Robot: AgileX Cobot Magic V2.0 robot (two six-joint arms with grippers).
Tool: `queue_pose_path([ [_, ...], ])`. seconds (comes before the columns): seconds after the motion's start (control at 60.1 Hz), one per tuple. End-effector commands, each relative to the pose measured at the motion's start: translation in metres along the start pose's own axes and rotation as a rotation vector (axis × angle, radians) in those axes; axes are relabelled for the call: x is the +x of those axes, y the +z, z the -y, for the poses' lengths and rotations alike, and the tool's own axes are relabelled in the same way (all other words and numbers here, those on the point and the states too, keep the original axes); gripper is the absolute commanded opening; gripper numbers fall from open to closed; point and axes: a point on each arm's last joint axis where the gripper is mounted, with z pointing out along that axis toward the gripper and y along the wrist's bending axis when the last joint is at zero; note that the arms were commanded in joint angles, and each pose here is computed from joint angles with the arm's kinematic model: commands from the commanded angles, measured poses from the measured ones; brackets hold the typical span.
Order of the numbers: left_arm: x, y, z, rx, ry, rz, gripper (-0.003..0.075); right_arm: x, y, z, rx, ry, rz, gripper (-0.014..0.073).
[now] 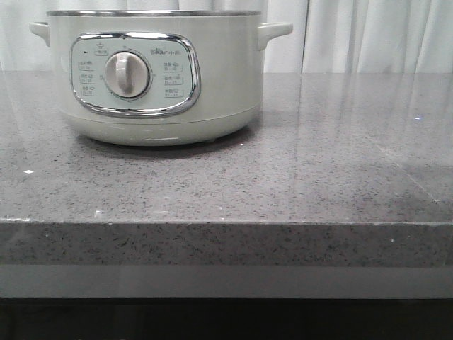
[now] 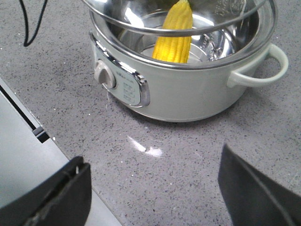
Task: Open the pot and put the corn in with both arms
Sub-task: 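Lower the glass lid back onto the pot with the left gripper, then release the lid knob and raise the left gripper away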
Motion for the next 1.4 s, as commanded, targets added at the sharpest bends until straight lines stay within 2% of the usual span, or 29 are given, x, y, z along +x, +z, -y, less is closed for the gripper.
queue_pose_path([
  [0.0, -0.043, -0.026, 0.009, 0.026, -0.007, 0.245, 0.0262, -0.014, -0.012, 0.001, 0.018, -0.004, 0.105, 0.0575],
  [0.383, -0.037, -0.024, 0.021, 0.059, 0.000, 0.204, 0.0262, -0.014, -0.012, 0.001, 0.018, -0.004, 0.105, 0.0575],
  [0.699, -0.024, -0.004, 0.020, 0.053, 0.003, 0.156, 0.0262, -0.014, -0.012, 0.001, 0.018, -0.004, 0.105, 0.0575],
  [1.132, -0.022, -0.003, 0.020, 0.048, 0.019, 0.140, 0.0269, -0.014, -0.012, 0.001, 0.018, -0.004, 0.105, 0.0575],
  [1.215, -0.022, -0.003, 0.020, 0.048, 0.019, 0.136, 0.0323, -0.014, -0.012, 0.001, 0.018, -0.004, 0.105, 0.0575],
  [1.298, -0.022, -0.003, 0.020, 0.048, 0.019, 0.136, 0.0442, -0.014, -0.012, 0.001, 0.018, -0.004, 0.105, 0.0575],
  [1.381, -0.023, -0.004, 0.020, 0.048, 0.021, 0.134, 0.0521, -0.014, -0.012, 0.001, 0.018, -0.004, 0.105, 0.0575],
])
